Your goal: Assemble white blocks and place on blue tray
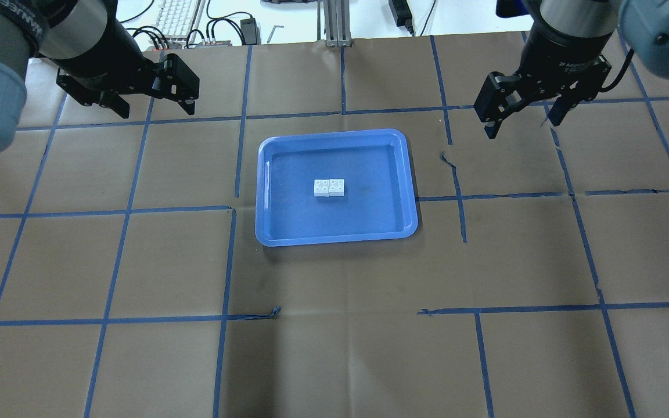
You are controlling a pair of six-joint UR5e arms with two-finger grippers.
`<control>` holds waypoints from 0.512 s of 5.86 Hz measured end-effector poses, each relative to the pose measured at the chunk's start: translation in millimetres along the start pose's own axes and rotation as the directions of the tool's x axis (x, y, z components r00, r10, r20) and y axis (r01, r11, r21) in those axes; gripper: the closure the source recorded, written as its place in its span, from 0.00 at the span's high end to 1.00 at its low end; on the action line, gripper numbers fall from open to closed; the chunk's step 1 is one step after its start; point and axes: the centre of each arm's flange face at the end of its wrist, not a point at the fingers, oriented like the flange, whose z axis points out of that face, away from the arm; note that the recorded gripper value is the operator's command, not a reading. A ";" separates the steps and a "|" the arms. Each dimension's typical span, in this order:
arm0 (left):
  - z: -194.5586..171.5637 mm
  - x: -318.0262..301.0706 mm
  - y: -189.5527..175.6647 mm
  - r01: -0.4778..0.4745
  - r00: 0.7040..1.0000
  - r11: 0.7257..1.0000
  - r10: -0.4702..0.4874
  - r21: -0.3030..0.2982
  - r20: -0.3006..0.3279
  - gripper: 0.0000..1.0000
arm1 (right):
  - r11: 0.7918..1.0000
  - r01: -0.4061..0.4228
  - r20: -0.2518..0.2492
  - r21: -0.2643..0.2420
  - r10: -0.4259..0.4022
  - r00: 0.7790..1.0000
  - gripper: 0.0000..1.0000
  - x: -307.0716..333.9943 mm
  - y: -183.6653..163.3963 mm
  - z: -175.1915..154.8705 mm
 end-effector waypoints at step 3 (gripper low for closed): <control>0.0 -0.2 -0.1 0.001 1.000 1.000 -0.001 0.000 -0.001 0.99 | 0.998 -0.057 0.006 -0.001 0.057 0.998 1.00 -5.5 8.7 -6.6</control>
